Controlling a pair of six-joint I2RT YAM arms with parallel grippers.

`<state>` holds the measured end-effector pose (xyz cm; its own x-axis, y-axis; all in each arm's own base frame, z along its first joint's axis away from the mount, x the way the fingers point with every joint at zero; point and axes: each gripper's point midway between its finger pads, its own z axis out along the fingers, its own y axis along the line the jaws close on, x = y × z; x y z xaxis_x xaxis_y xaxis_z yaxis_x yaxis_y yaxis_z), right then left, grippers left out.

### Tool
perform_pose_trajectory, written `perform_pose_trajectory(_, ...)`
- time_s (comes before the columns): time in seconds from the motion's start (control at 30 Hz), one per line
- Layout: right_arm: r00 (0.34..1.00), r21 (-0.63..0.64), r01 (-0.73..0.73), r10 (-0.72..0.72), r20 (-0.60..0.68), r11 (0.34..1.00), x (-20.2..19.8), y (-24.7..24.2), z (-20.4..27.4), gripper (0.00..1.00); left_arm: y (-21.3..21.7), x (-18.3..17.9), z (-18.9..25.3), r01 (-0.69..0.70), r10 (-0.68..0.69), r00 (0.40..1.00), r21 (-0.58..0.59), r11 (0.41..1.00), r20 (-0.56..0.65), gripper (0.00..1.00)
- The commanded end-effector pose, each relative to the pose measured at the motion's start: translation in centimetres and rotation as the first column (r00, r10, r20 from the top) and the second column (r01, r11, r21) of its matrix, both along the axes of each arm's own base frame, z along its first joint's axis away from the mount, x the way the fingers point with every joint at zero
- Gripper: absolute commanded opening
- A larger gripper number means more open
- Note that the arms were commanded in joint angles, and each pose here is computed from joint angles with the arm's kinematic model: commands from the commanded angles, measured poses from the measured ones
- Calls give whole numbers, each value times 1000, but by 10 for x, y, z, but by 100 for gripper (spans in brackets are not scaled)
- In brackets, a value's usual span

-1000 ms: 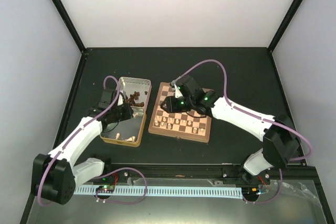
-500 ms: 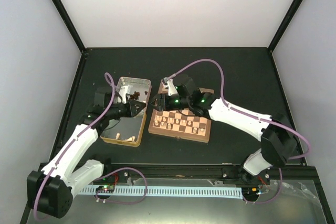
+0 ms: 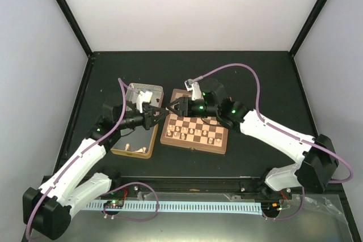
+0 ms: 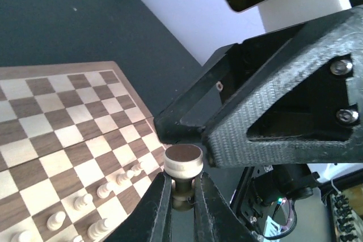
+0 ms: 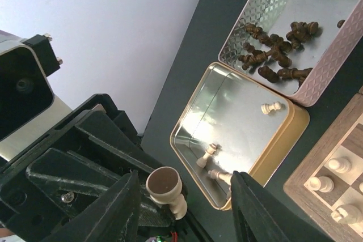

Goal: Set up the chess pieces on the board
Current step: Place the chess piece on the chessboard.

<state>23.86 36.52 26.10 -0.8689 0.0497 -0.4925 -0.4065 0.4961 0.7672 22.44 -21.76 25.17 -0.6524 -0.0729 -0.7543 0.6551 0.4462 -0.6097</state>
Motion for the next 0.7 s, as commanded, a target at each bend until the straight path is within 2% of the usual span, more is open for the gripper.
perform_pose_trajectory(0.0, 1000, -1, -12, 12, -26, 1000, -7, -6, 1, 45, -10, -7, 23, 56, -53, 988, -15, 998, 146, 2)
perform_pose_trajectory(0.2, 998, -18, -46, 46, -40, 999, -12, -5, 4, 39, -14, -10, 33, 63, -73, 973, 54, 997, 218, 2)
perform_pose_trajectory(0.33, 993, 6, -95, 96, -69, 995, -20, 1, 7, 27, -14, -11, 42, 59, -70, 966, 53, 997, 250, 2)
perform_pose_trajectory(0.53, 982, 88, -137, 147, -117, 987, -31, 6, 19, 15, -13, -9, 57, 36, -40, 958, 20, 999, 283, 3)
perform_pose_trajectory(0.63, 984, 153, -98, 119, -133, 983, -30, 6, 29, 10, -11, -5, 65, 2, 0, 959, -8, 1000, 283, 14)
perform_pose_trajectory(0.67, 984, 183, -69, 97, -149, 981, -28, 5, 34, 9, -10, -4, 67, -11, 16, 960, -21, 1000, 280, 23)
